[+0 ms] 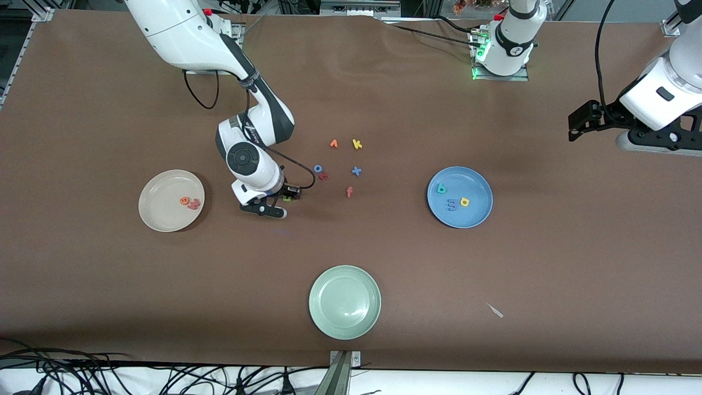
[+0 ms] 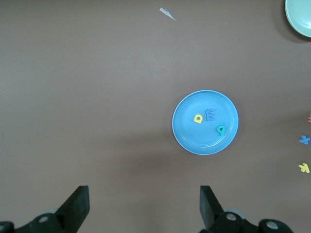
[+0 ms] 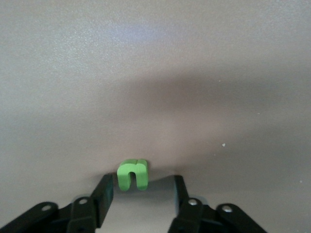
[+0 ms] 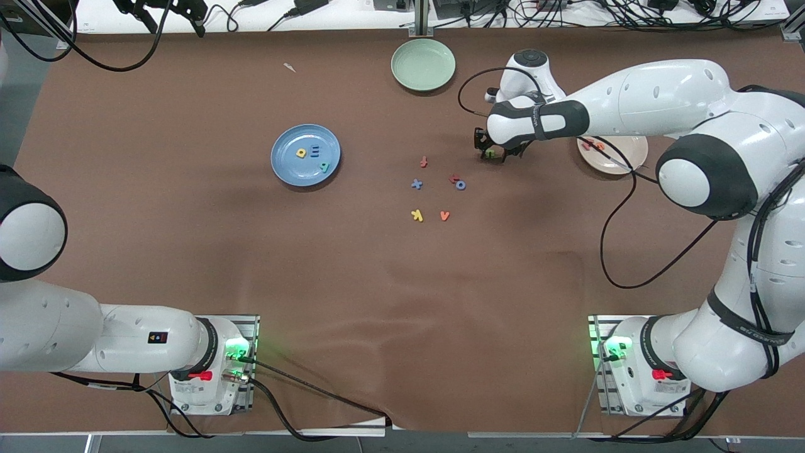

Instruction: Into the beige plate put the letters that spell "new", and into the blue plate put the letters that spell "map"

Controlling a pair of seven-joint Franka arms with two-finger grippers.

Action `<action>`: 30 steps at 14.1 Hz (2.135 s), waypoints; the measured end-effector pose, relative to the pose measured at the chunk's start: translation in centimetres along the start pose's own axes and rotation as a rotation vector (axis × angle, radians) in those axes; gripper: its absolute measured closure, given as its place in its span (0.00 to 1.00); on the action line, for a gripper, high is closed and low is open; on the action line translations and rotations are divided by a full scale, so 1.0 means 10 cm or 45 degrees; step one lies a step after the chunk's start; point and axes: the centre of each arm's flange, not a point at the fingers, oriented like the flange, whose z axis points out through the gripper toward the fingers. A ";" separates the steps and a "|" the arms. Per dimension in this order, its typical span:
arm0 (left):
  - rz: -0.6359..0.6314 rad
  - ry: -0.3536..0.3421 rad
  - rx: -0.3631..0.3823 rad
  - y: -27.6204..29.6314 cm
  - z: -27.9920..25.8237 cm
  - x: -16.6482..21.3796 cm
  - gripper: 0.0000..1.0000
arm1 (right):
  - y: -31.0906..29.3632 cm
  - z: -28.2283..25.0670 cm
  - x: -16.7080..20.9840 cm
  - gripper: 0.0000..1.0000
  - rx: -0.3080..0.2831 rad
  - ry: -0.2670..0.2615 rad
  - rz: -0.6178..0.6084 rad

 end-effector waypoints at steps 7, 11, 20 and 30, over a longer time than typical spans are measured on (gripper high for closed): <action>0.001 -0.002 0.000 0.00 0.00 0.00 0.00 | 0.00 -0.01 0.01 0.60 0.002 0.004 0.001; 0.002 -0.003 0.000 0.01 0.00 0.00 0.00 | 0.00 -0.01 0.01 0.69 0.003 0.006 0.003; 0.002 -0.003 0.000 0.01 0.01 0.00 0.00 | -0.03 -0.25 0.14 0.74 -0.009 -0.012 0.006; 0.002 -0.019 0.000 0.01 0.01 -0.01 0.00 | 1.47 -1.02 0.81 0.74 -0.182 -0.162 -0.324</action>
